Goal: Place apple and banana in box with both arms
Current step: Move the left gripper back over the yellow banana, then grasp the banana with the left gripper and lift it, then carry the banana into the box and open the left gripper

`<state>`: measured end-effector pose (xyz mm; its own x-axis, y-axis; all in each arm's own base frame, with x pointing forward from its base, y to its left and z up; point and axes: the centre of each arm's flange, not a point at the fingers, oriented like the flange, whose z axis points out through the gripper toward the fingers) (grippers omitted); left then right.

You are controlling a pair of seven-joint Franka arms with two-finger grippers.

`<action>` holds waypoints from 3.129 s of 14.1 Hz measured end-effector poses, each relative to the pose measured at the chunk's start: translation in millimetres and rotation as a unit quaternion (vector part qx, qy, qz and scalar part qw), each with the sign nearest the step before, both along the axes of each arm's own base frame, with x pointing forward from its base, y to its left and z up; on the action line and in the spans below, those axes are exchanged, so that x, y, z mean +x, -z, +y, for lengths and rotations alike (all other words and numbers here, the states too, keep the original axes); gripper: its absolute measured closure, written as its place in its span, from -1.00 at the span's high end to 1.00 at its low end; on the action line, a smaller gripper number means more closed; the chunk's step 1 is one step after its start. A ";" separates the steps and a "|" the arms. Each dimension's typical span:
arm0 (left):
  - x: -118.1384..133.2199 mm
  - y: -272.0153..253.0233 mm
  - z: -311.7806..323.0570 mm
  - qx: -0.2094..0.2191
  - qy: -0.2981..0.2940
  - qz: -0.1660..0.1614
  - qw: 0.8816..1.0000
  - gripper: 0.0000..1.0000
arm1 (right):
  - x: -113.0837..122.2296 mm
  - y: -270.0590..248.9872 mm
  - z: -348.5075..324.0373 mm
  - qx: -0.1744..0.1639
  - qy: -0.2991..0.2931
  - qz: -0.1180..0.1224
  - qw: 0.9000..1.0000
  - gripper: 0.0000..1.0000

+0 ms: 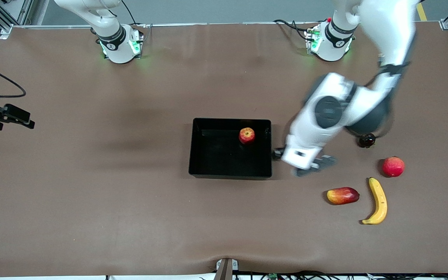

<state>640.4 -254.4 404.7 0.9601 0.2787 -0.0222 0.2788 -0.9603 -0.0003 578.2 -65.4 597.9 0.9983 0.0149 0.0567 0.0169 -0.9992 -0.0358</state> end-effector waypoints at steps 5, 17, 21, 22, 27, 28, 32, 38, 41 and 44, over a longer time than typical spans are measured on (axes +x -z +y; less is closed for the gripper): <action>57.5 65.9 164.4 0.060 0.075 -0.015 0.995 1.00 | -21.5 -45.5 -11.4 -0.016 0.005 0.004 1.000 1.00; 74.7 179.9 347.0 0.061 0.170 -0.043 0.983 0.80 | -21.7 -32.8 -9.8 0.005 -0.012 0.029 0.999 1.00; 74.4 203.6 336.9 0.047 0.167 -0.043 0.984 0.55 | -22.0 -41.1 -8.5 0.017 -0.012 0.019 1.000 1.00; 74.1 206.7 336.3 0.043 0.164 -0.043 0.985 0.30 | -22.1 -48.0 -8.4 0.016 -0.012 0.012 1.000 1.00; 78.7 191.3 337.3 0.038 0.155 -0.055 0.986 -0.27 | -25.9 -57.0 -11.3 0.006 -0.011 0.015 1.000 1.00; 81.1 173.3 333.3 0.039 0.156 -0.057 0.985 -0.27 | -26.3 -56.7 -12.0 0.003 -0.011 0.017 1.000 1.00; 75.5 53.0 274.3 0.052 0.176 -0.050 0.982 -0.27 | -26.6 -56.5 -12.5 -0.001 -0.012 0.019 1.000 1.00; 14.6 -21.3 57.9 0.011 0.113 -0.034 0.993 -0.27 | -26.9 -56.5 -14.0 -0.003 -0.010 0.019 1.000 1.00; -35.5 1.8 -65.5 0.004 0.085 -0.016 0.996 -0.27 | -27.1 -56.7 -15.6 -0.003 -0.009 0.019 1.000 1.00; -80.5 35.0 -158.9 -0.006 0.085 0.001 0.996 -0.27 | -27.4 -56.7 -17.5 -0.003 -0.007 0.019 1.000 1.00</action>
